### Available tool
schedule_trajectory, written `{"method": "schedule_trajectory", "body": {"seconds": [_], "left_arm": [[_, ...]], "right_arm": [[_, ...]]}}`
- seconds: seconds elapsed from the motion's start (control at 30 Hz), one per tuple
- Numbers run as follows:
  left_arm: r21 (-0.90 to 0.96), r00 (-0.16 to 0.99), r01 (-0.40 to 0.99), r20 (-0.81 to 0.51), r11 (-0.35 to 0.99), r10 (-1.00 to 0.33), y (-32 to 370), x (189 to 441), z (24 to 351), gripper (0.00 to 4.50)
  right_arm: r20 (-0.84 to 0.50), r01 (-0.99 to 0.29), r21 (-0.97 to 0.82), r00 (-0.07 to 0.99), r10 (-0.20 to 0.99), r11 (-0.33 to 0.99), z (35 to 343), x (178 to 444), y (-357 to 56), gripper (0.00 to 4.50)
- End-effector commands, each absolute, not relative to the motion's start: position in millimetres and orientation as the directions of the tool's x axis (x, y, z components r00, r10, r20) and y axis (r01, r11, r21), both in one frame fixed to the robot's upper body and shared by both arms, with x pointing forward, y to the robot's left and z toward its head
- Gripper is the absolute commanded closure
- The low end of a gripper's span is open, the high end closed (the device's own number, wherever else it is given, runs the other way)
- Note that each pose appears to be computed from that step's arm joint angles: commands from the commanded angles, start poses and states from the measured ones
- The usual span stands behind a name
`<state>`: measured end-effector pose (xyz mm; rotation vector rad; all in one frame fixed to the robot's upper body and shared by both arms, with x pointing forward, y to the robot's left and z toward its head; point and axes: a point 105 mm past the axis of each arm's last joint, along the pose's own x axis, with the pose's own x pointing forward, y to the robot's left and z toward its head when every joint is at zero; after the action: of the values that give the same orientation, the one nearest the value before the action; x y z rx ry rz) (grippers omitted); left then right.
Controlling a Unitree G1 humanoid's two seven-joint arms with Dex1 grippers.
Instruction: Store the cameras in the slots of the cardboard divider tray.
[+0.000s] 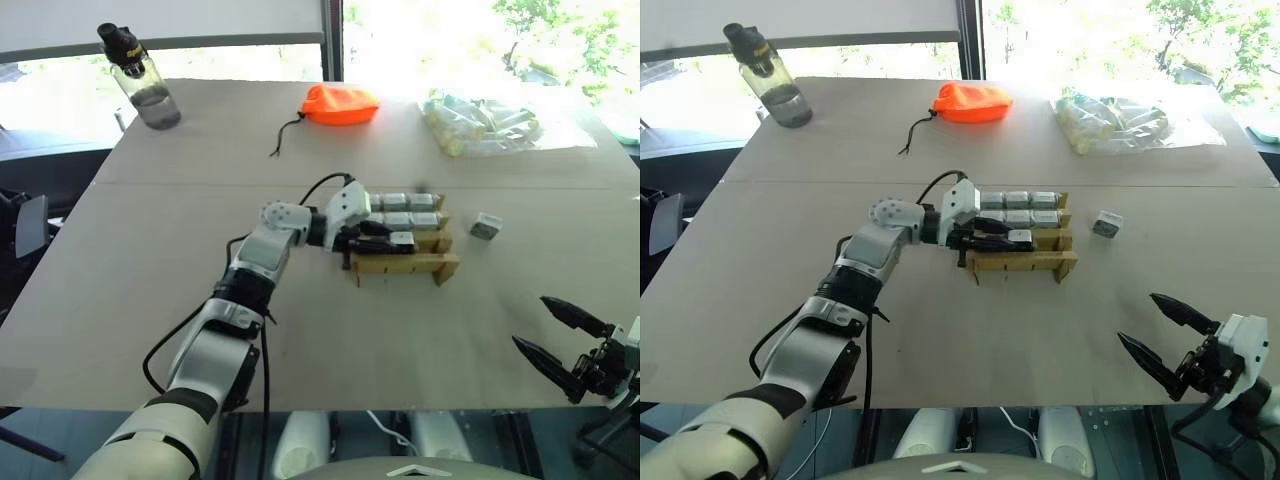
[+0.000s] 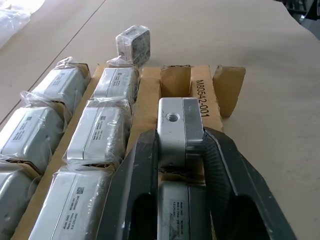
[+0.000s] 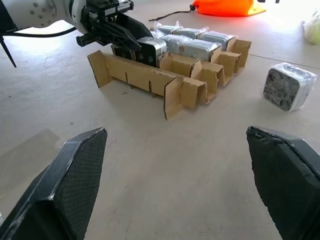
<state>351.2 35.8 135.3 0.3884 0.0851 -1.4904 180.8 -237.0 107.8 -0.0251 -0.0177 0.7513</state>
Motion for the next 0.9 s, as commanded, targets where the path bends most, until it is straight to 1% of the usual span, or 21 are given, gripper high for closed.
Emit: {"method": "schedule_trajectory", "body": {"seconds": [0.03,0.07,0.13,0.2,0.27,0.33,0.43,0.5,0.57,0.7,0.8,0.9], "left_arm": [[0.247,0.097,0.969,-0.268,0.029,-0.959,34.2,350.1,145.8,1.64],[0.258,0.105,0.966,-0.266,0.034,-0.958,34.4,350.8,146.6,1.12],[0.276,0.107,0.961,-0.265,0.031,-0.958,35.8,350.2,149.2,0.27],[0.294,0.097,0.956,-0.253,0.019,-0.963,37.5,347.3,155.1,0.27],[0.329,0.1,0.944,-0.19,0.032,-0.977,41.7,341.8,177.2,0.27],[0.347,0.097,0.937,-0.147,0.04,-0.984,52.2,331.0,197.6,0.27],[0.361,0.113,0.931,-0.143,0.054,-0.983,69.8,316.9,211.0,0.27],[0.36,0.141,0.93,-0.158,0.076,-0.977,85.1,308.4,218.0,0.27],[0.347,0.174,0.932,-0.179,0.103,-0.968,99.6,299.2,224.7,0.27],[0.353,0.252,0.922,-0.24,0.157,-0.938,125.2,280.3,231.9,0.27],[0.348,0.36,0.898,-0.226,0.27,-0.905,135.9,275.3,237.9,0.27],[0.329,0.414,0.883,-0.214,0.333,-0.885,138.9,263.8,239.0,0.27]], "right_arm": [[0.007,-0.682,-0.057,0.73,0.684,0.729,114.9,182.2,-241.8,0.0],[0.006,-0.683,-0.058,0.729,0.684,0.728,114.8,182.6,-242.0,0.0],[0.001,-0.681,-0.057,0.731,0.682,0.73,114.3,184.8,-242.4,0.0],[-0.001,-0.679,-0.056,0.733,0.68,0.732,114.4,188.2,-242.1,0.0],[-0.002,-0.646,-0.084,0.761,0.648,0.759,117.5,200.7,-244.6,0.0],[-0.048,-0.647,-0.12,0.762,0.646,0.753,118.9,214.8,-248.2,0.0],[-0.098,-0.61,-0.186,0.792,0.603,0.77,126.9,242.6,-262.5,0.0],[-0.155,-0.568,-0.249,0.823,0.547,0.784,132.8,266.4,-274.8,0.0],[-0.198,-0.602,-0.308,0.798,0.569,0.737,139.4,283.5,-277.0,0.0],[-0.241,-0.692,-0.312,0.721,0.65,0.651,150.0,314.9,-271.8,0.0],[-0.305,-0.752,-0.278,0.659,0.687,0.598,147.9,332.8,-271.3,0.0],[-0.339,-0.797,-0.233,0.603,0.722,0.557,147.6,346.1,-268.2,0.0]]}}
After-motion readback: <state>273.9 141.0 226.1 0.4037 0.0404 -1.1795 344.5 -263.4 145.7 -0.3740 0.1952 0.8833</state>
